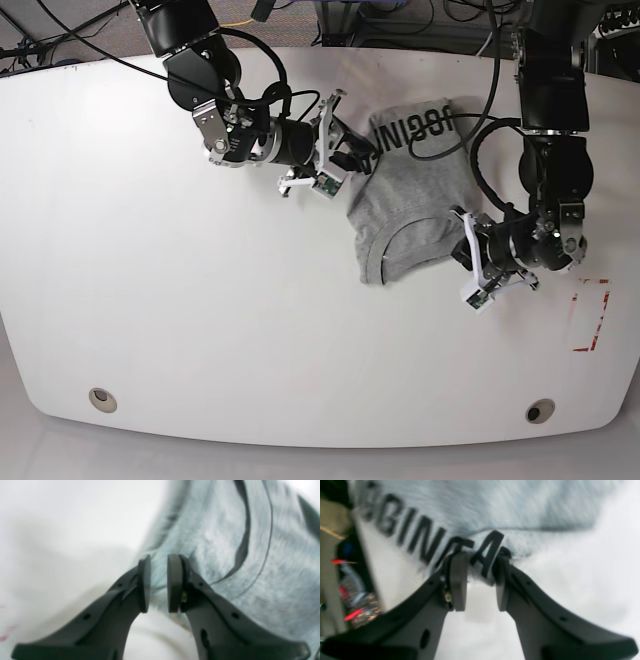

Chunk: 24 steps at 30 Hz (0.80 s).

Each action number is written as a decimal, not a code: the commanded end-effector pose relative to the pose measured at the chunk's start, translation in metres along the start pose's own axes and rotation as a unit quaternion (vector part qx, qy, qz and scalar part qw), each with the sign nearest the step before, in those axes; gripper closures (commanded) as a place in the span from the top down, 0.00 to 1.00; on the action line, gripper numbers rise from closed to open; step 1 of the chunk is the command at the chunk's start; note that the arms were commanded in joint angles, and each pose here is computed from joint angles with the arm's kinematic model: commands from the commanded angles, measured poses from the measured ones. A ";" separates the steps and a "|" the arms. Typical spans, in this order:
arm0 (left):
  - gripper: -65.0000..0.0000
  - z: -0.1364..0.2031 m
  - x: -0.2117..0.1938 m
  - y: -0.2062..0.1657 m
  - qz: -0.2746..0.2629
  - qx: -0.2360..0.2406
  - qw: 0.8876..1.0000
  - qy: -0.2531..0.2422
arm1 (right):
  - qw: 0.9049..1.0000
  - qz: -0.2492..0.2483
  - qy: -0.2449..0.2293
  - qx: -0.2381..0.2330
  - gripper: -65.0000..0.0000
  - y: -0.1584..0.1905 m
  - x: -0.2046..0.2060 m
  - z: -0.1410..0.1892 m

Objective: Fold the T-shirt properly

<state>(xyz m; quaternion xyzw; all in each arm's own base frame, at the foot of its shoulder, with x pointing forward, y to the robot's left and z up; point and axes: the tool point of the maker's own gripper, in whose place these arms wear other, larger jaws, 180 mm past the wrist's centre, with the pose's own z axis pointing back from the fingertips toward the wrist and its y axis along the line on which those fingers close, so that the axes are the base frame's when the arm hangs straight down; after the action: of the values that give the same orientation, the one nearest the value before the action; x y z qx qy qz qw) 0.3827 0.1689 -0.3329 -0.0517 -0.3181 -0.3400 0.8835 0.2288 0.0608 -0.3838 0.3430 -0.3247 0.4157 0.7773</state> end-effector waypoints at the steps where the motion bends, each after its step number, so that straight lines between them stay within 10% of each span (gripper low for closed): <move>1: 0.16 0.027 0.028 0.022 -0.024 0.044 0.998 -0.041 | 1.000 0.006 -0.025 0.011 0.27 0.009 0.017 -0.003; 8: 0.16 0.064 0.036 0.022 -0.049 0.093 0.993 -0.054 | 0.999 -0.002 -0.022 0.024 0.27 0.027 0.020 -0.016; 12: 0.19 0.055 0.035 -0.014 -0.043 0.068 0.995 -0.066 | 0.999 -0.011 -0.039 -0.010 0.27 0.003 0.028 -0.003; 19: 0.52 0.037 0.015 -0.069 0.011 0.040 0.997 -0.072 | 0.992 -0.040 -0.055 -0.107 0.27 -0.061 0.031 0.043; 24: 0.46 0.027 -0.006 -0.097 0.045 0.035 0.995 -0.078 | 0.988 -0.046 -0.069 -0.132 0.27 -0.085 0.036 0.076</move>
<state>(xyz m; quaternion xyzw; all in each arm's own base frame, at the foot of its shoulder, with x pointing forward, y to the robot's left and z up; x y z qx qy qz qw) 0.3003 0.1060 -0.3338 -0.0681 -0.3761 -0.2961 0.8754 0.2902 -0.0193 -0.3582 0.2654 -0.3796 0.3189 0.8269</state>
